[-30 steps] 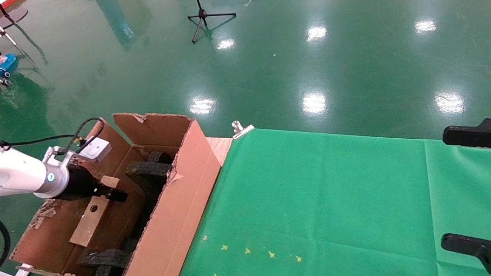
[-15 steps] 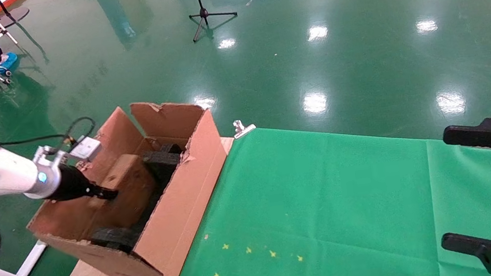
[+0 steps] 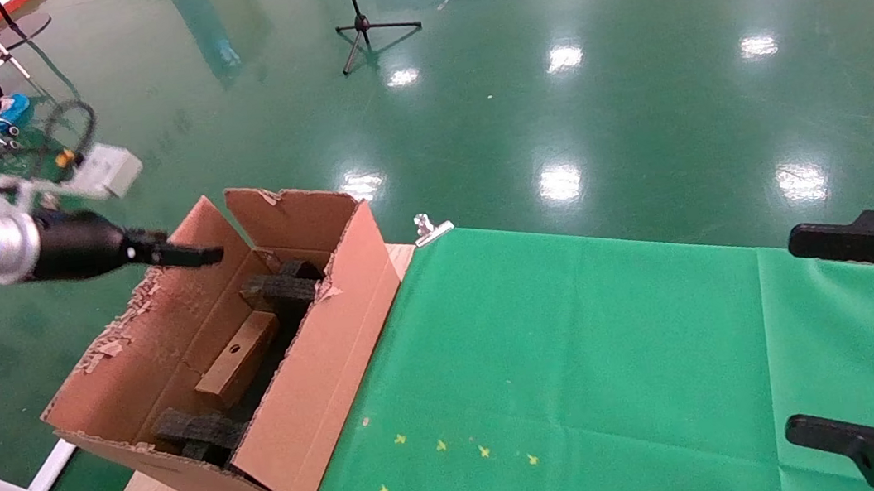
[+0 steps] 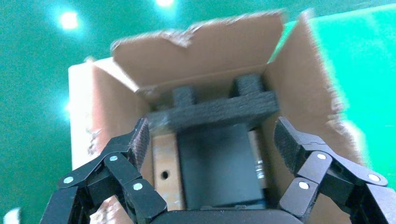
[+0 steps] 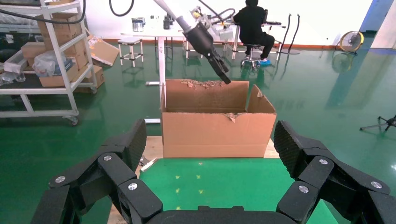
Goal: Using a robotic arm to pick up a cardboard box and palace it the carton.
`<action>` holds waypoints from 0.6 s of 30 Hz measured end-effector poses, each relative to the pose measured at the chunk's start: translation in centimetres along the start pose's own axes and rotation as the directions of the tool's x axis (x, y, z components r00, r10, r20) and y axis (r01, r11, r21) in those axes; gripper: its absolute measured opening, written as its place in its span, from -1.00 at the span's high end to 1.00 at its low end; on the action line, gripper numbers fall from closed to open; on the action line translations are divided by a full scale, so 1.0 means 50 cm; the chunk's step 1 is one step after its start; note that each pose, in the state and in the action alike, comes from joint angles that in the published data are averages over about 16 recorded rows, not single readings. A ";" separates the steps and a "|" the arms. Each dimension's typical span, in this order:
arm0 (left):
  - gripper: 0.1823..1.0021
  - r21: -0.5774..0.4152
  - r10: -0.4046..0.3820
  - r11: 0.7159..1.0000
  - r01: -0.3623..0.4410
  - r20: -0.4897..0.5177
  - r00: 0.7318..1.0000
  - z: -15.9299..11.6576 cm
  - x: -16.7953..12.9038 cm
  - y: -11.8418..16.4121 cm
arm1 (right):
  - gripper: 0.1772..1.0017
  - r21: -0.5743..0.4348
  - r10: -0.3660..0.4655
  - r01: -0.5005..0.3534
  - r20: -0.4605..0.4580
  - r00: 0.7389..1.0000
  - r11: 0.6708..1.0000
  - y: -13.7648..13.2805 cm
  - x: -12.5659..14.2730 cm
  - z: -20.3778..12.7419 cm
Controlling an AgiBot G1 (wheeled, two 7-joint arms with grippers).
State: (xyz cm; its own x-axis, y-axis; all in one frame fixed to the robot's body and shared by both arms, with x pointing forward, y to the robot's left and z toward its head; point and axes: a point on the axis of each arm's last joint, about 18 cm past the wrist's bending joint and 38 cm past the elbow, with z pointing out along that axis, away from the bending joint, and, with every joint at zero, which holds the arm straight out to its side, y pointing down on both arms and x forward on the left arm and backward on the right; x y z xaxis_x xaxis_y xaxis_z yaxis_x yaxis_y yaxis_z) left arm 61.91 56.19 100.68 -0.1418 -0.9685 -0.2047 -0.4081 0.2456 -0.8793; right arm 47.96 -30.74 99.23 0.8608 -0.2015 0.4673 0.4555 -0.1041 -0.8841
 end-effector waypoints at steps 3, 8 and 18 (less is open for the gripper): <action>-0.79 0.028 0.001 1.000 0.000 -0.032 0.999 -0.019 0.005 -0.015 | -1.00 0.000 0.000 0.000 0.000 1.000 1.000 0.000 0.000 0.000; -0.91 0.049 0.005 0.999 -0.002 -0.065 0.998 -0.032 0.013 -0.026 | -1.00 0.000 0.000 0.000 0.000 1.000 1.000 0.000 0.000 0.000; -0.99 0.109 0.054 0.993 -0.040 -0.128 0.990 -0.016 0.051 -0.041 | -1.00 0.000 0.000 0.000 0.000 1.000 1.000 0.000 0.000 0.000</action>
State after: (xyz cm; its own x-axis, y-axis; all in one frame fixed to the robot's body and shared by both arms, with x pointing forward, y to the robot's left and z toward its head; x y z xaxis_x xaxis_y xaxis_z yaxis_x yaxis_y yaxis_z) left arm 61.67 53.23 102.30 -0.2784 -0.9405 -0.1950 -0.3011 0.2783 -0.9121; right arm 47.96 -30.75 99.24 0.8608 -0.2019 0.4672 0.4555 -0.1039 -0.8841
